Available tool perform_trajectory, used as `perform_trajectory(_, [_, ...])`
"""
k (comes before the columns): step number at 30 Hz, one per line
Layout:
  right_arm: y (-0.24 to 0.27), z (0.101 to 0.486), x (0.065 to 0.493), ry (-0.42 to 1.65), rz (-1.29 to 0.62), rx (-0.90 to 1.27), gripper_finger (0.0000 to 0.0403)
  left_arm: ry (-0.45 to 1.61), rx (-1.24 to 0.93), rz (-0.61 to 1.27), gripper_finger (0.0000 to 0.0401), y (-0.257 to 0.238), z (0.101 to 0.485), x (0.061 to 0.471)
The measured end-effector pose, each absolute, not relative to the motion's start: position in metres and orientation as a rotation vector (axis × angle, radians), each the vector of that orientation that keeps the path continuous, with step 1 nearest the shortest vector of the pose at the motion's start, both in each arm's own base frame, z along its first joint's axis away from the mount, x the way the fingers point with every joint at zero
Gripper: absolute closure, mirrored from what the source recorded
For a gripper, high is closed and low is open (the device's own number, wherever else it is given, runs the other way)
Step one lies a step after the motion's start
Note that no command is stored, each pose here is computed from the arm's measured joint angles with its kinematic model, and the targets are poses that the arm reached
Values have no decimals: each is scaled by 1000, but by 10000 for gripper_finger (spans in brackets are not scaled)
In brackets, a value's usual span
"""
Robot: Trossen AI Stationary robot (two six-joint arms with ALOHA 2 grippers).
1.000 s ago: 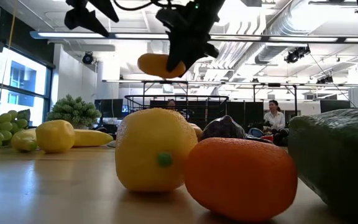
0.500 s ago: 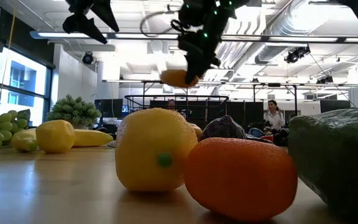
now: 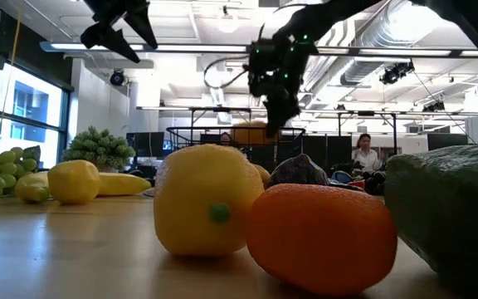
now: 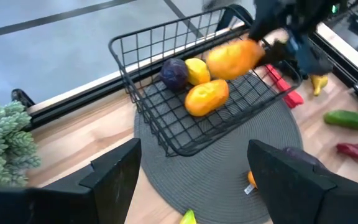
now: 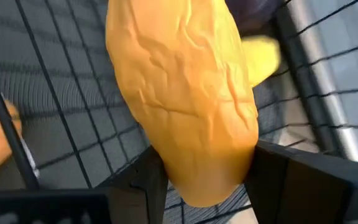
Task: Build produce basket
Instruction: Put the mango into the black wire basket
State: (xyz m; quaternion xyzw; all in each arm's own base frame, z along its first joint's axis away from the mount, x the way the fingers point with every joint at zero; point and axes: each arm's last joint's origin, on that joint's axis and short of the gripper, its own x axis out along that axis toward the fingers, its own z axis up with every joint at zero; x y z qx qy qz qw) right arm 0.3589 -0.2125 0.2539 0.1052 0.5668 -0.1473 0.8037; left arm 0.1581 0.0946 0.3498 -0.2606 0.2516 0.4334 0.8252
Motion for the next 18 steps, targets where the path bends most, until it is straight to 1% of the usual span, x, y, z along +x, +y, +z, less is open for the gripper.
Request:
perform_trajectory(11, [-210,230,359,1339,-208,272,259,517,-581,961,119,100,350,155])
perform_trajectory(18, [-209,224,357,1381,-202,315,240,513,-588,958,119,100,350,155])
